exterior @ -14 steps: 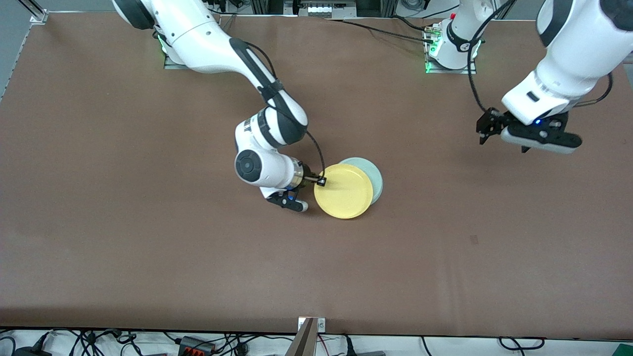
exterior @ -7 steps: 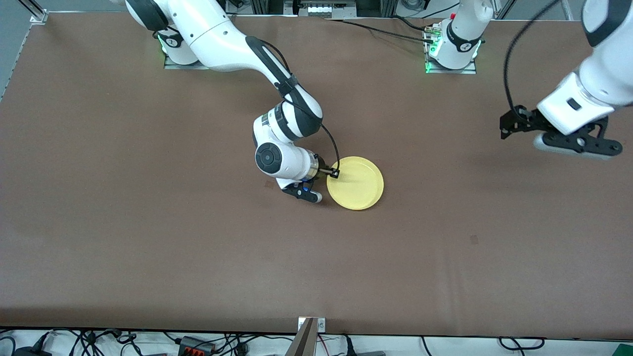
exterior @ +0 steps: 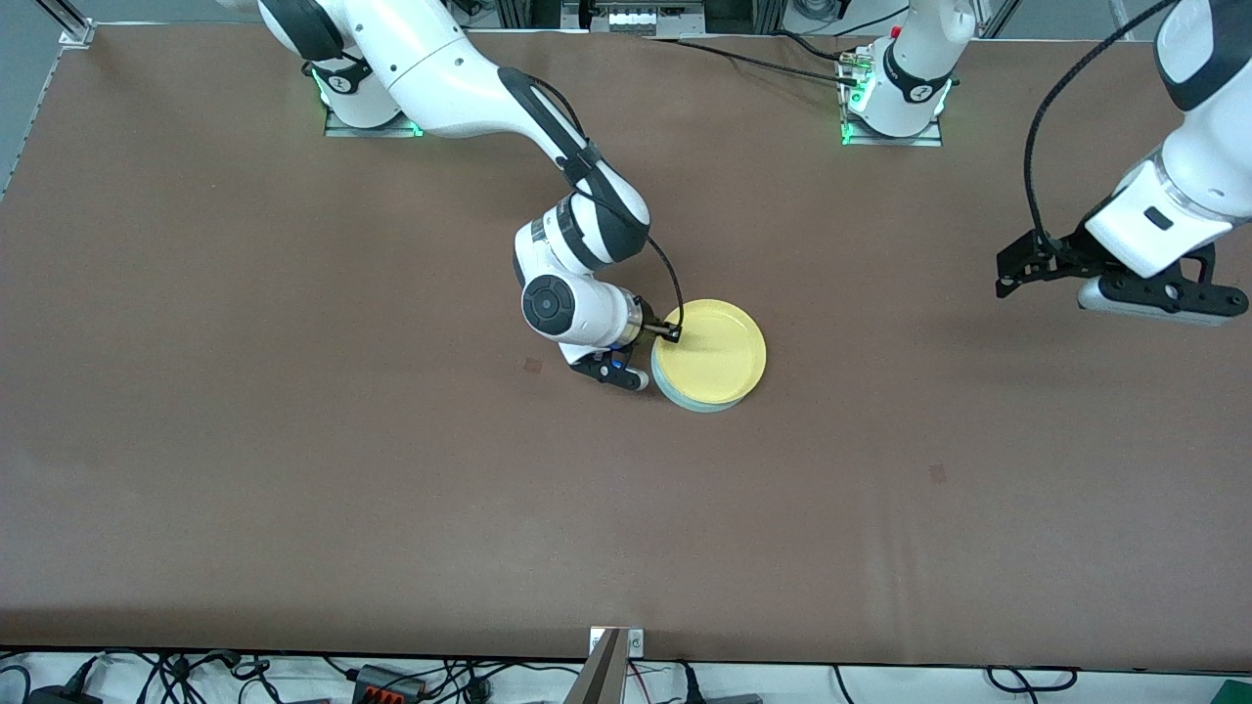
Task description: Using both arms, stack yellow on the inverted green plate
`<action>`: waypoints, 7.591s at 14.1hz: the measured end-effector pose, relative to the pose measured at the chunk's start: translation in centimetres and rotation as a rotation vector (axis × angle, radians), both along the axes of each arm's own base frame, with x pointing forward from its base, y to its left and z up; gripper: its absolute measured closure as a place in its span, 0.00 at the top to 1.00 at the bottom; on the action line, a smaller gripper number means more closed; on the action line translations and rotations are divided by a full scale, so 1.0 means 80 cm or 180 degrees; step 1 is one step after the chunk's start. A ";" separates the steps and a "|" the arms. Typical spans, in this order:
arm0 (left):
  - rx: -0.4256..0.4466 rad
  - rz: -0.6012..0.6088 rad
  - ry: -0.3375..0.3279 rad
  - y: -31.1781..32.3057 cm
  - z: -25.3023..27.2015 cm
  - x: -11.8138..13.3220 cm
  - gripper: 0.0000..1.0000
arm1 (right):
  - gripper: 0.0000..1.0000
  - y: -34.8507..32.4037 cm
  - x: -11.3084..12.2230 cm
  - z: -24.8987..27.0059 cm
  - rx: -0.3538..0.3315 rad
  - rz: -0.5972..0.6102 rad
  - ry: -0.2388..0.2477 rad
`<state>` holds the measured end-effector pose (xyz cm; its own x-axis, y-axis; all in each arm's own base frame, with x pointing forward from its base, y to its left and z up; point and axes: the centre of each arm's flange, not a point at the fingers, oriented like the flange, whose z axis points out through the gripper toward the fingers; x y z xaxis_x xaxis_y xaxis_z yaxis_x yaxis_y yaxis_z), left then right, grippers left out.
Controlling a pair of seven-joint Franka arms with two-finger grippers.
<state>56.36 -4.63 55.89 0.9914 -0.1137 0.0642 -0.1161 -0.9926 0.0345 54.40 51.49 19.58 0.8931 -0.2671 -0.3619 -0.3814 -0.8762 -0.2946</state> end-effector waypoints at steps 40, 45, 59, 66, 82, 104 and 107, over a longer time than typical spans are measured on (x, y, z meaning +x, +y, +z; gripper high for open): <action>0.0029 -0.0064 0.0060 -0.010 0.028 -0.020 1.00 | 1.00 -0.736 0.121 0.486 -0.1061 0.0653 -0.1148; 0.0029 -0.0071 0.0048 -0.010 0.030 -0.019 1.00 | 1.00 -0.693 0.100 0.522 -0.1231 0.0957 -0.1190; 0.0028 -0.0076 0.0033 -0.010 0.032 -0.019 1.00 | 1.00 -0.692 0.008 0.499 -0.1350 0.1068 -0.1047; 0.0028 -0.0076 0.0033 -0.010 0.032 -0.019 1.00 | 1.00 -0.692 -0.014 0.488 -0.1364 0.1073 -0.1037; 0.0028 -0.0076 0.0032 -0.010 0.032 -0.019 1.00 | 1.00 -0.687 -0.029 0.484 -0.1351 0.1094 -0.1019; 0.0028 -0.0078 0.0034 -0.010 0.032 -0.019 1.00 | 1.00 -0.692 -0.032 0.480 -0.1339 0.1079 -0.0957; 0.0028 -0.0078 0.0034 -0.010 0.032 -0.019 1.00 | 1.00 -0.692 -0.032 0.480 -0.1339 0.1079 -0.0957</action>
